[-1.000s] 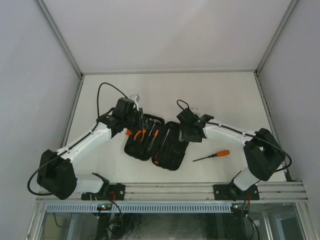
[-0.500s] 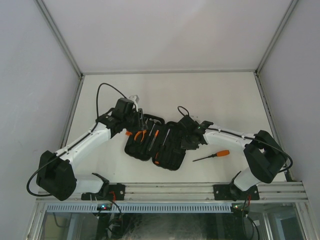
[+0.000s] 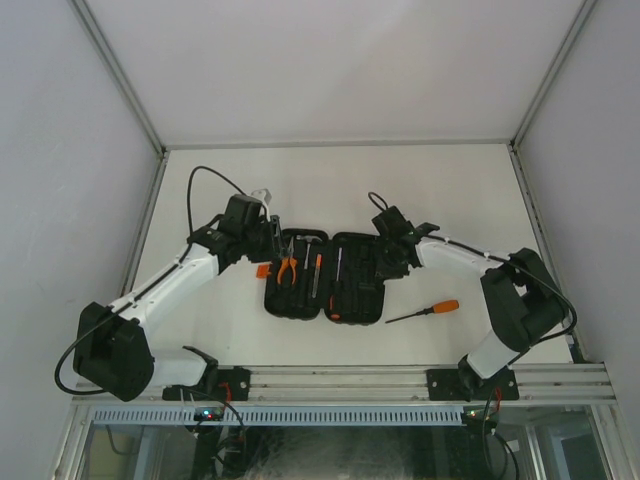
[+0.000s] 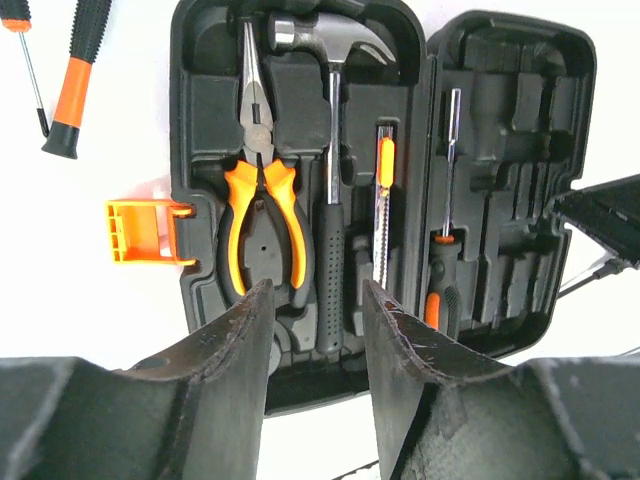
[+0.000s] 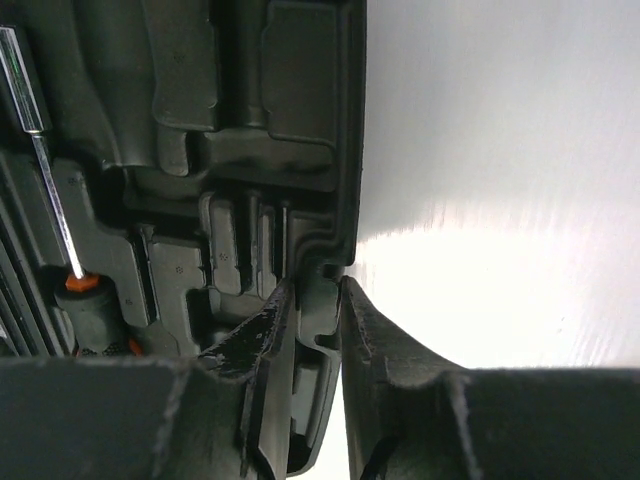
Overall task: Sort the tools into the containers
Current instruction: Adjust the storage box at the center of the board.
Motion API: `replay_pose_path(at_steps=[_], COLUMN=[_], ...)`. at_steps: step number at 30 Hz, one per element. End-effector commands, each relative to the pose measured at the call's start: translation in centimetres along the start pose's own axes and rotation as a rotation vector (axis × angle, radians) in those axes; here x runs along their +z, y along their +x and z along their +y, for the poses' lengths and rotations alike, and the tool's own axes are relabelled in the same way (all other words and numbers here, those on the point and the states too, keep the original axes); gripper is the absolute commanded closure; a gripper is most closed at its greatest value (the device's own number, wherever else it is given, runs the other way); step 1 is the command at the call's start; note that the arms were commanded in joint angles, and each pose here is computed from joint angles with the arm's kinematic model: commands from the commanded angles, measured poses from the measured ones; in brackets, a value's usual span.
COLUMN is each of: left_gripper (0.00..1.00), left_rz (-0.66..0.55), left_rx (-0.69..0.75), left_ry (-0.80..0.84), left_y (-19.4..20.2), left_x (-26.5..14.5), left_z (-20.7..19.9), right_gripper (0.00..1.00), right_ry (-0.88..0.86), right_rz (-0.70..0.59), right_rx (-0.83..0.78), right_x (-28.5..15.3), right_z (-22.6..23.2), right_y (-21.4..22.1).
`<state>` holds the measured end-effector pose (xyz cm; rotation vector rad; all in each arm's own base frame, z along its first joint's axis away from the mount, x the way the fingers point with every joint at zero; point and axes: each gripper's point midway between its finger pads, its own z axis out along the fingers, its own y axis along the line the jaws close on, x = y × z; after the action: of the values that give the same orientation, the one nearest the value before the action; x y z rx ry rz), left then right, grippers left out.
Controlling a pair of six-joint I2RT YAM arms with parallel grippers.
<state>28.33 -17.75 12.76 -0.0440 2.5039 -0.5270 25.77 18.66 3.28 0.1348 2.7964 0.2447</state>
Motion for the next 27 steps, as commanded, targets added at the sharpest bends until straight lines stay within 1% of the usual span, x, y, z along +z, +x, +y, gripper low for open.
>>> replay_pose_path(at_steps=[1,4,8,11,14,17,20,23,27], left_gripper=[0.55,0.55,0.54,0.53,0.52,0.51,0.51,0.51,0.50], left_rz=[-0.037,-0.038,-0.046,-0.055,-0.062,-0.066,-0.067,-0.065,-0.056], left_rx=[0.016,0.016,0.011,0.014,0.017,0.016,0.013,0.010,0.007], left_ry=[0.035,0.030,0.025,0.024,0.028,0.029,0.034,0.038,0.046], left_y=[-1.7,-1.8,-1.9,-2.0,-2.3,-2.5,-2.6,-2.7,-2.7], left_x=[-0.8,-0.8,-1.0,-1.1,-1.2,-1.3,-1.3,-1.3,-1.1], left_z=[-1.1,-1.0,-0.7,-0.6,-0.6,-0.6,-0.6,-0.6,-0.7], right_gripper=[0.78,0.69,0.54,0.49,0.47,0.45,0.45,0.44,0.45], right_ry=[-0.011,-0.014,-0.006,0.005,0.000,0.028,0.069,0.148,0.223], right_rz=[-0.061,-0.089,-0.152,-0.197,-0.231,-0.232,-0.220,-0.232,-0.239], right_rx=[-0.079,-0.068,-0.046,-0.029,0.002,0.086,0.204,0.356,0.547], right_x=[0.8,0.5,-1.4,-3.1,-4.8,-5.9,-6.5,-6.9,-7.5], right_z=[0.0,-0.3,-1.2,-2.1,-2.8,-4.2,-6.1,-8.4,-10.2], right_y=[-3.4,-5.1,-6.8,-7.3,-7.2,-6.2,-4.6,-2.7,-0.2])
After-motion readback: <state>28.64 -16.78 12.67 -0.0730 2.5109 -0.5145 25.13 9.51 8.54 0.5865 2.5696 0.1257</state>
